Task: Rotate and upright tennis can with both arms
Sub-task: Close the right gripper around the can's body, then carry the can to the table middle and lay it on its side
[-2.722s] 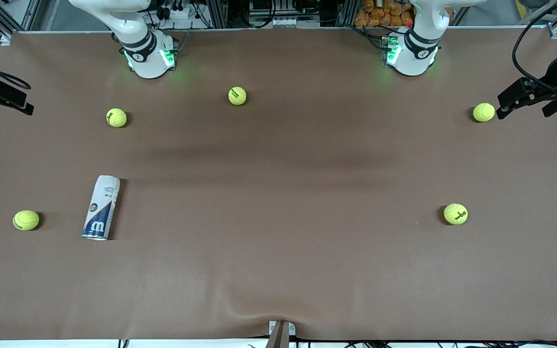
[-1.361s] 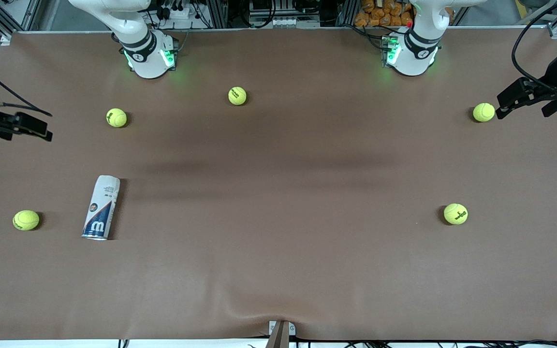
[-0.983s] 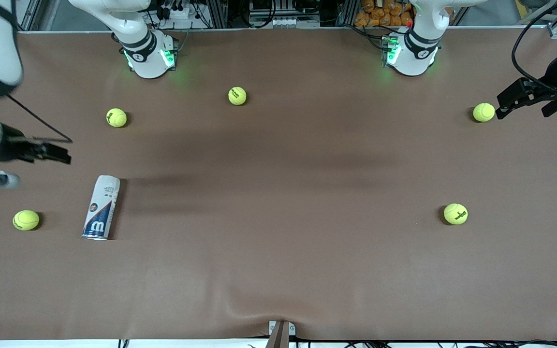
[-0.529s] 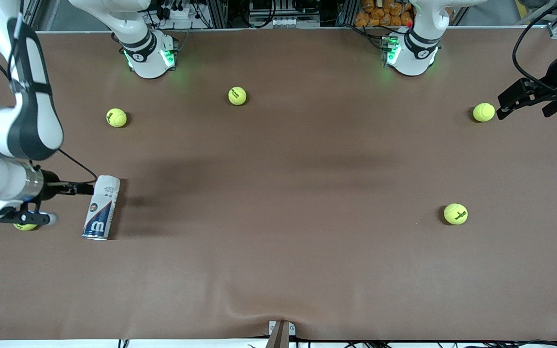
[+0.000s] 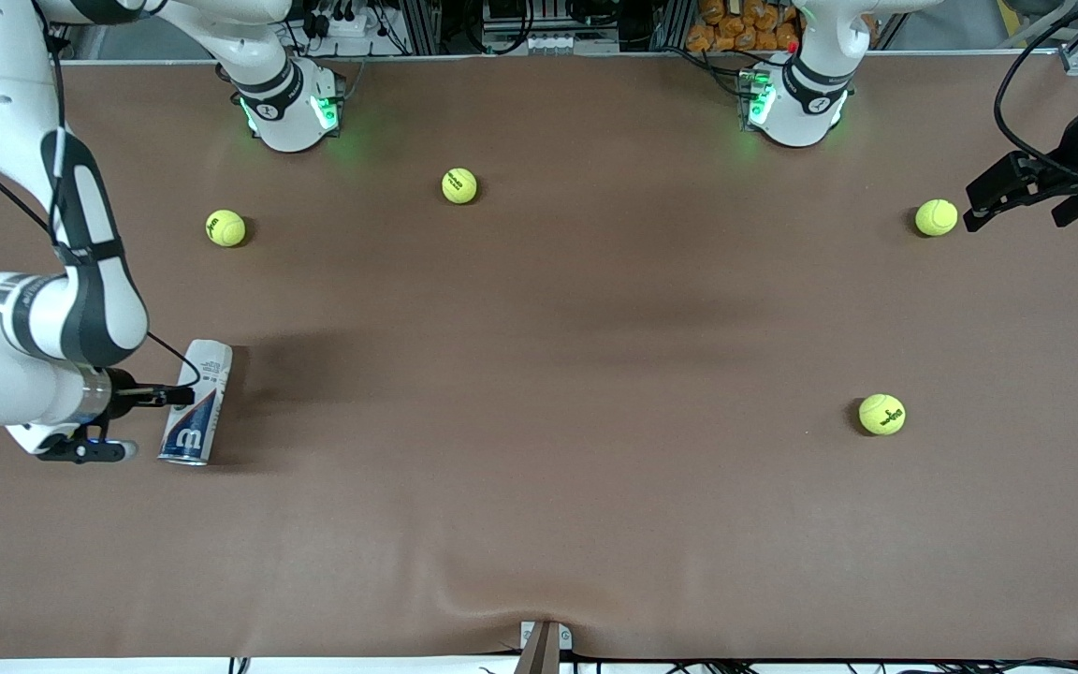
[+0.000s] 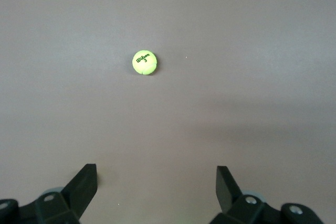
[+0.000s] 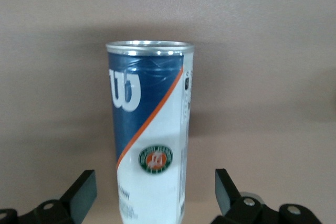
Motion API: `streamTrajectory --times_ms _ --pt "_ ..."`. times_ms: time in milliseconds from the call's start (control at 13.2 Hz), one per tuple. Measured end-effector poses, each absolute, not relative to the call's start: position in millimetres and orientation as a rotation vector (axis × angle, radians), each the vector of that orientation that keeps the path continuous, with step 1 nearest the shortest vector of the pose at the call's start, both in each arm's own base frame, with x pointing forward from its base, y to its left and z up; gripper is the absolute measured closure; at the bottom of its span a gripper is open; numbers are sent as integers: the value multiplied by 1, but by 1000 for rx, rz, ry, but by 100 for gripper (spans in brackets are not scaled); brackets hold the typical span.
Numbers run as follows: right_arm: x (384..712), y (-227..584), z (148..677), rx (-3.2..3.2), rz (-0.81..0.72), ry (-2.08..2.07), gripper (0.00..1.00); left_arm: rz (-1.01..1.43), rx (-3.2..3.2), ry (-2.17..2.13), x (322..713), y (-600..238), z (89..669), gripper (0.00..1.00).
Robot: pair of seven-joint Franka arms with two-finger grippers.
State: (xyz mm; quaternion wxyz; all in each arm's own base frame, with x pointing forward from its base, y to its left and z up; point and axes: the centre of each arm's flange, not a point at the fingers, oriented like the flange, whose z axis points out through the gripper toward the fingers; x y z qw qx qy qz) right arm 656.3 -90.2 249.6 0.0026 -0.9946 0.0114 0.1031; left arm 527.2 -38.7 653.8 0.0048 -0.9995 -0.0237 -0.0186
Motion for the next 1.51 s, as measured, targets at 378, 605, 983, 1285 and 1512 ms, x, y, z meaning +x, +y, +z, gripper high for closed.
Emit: streamTrajectory --times_ms 378,605,983,1285,1512 --pt "652 -86 209 -3109 370 27 0 -58 -3130 -77 527 -38 654 0" --pt "644 -83 190 -3105 384 22 0 -58 -3130 -77 527 -38 654 0" --pt "644 -83 193 -3105 382 20 31 -57 -3130 -77 527 -38 654 0" --pt "656 -71 205 -3089 319 -264 40 -57 -3130 -78 527 -38 654 0" --pt "676 -21 228 -3046 232 -621 37 -57 -3130 -78 527 -37 654 0"
